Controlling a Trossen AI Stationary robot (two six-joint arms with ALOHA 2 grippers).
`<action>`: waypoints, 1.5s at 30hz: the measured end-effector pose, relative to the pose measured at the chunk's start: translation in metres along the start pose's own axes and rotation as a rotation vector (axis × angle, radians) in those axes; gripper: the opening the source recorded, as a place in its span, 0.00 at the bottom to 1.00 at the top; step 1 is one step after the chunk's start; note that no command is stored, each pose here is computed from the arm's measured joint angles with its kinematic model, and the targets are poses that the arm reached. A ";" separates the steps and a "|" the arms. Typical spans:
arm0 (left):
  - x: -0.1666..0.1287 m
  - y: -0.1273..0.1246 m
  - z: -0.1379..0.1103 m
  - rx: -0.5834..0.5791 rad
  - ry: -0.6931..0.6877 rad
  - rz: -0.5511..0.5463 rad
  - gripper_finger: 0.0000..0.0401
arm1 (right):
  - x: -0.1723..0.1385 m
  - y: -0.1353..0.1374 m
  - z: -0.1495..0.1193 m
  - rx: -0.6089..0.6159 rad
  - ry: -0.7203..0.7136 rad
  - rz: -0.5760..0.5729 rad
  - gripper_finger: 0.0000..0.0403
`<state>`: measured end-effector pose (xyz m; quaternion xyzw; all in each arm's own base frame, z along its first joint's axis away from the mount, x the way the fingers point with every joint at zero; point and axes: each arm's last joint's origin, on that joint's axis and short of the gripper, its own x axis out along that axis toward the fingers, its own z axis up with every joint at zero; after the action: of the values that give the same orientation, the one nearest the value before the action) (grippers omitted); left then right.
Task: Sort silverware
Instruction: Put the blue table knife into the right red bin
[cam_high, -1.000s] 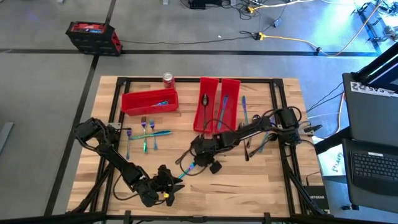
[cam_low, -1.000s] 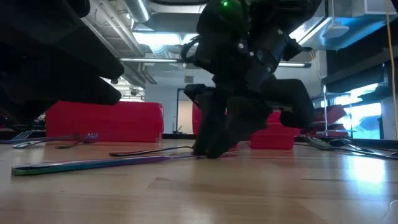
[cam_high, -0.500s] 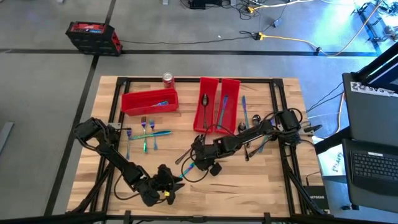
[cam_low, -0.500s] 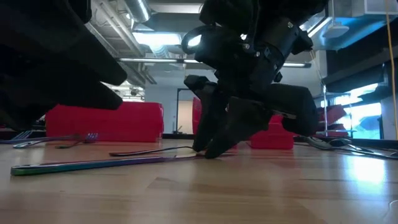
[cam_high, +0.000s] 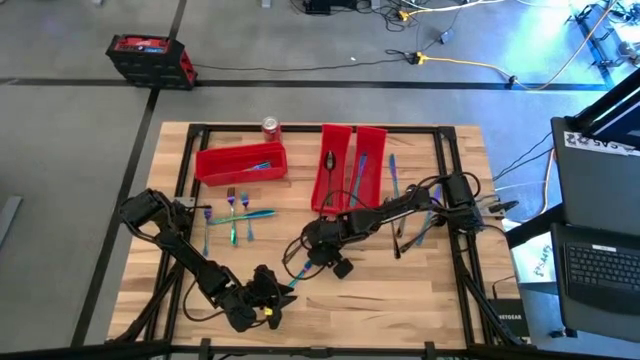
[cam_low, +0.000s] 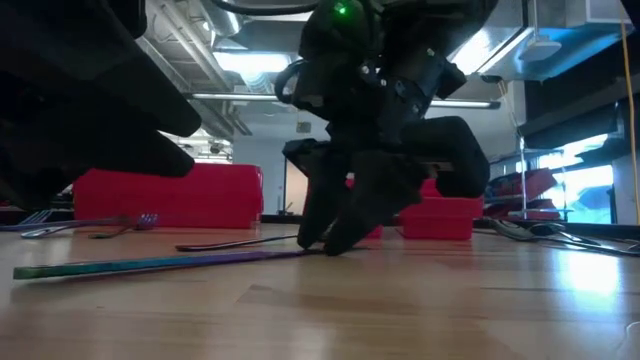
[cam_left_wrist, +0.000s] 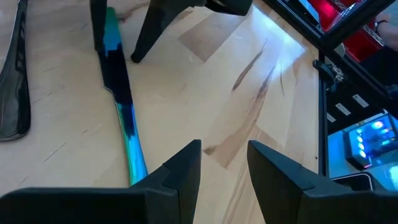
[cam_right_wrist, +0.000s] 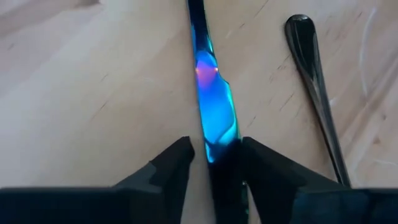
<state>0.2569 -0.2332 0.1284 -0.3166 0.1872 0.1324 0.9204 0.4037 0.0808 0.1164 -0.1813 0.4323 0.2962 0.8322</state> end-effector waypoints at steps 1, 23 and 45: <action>0.000 0.000 0.000 0.004 0.000 0.000 0.30 | 0.000 0.000 0.000 0.000 -0.003 -0.001 0.40; 0.000 0.000 0.000 0.005 0.000 -0.001 0.30 | -0.014 -0.010 0.038 -0.044 -0.165 0.042 0.50; -0.027 -0.004 -0.021 0.054 -0.036 0.008 0.30 | 0.026 0.010 0.039 0.000 -0.116 0.067 0.50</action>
<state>0.2282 -0.2529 0.1267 -0.2886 0.1752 0.1367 0.9313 0.4329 0.1193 0.1160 -0.1495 0.3893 0.3338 0.8454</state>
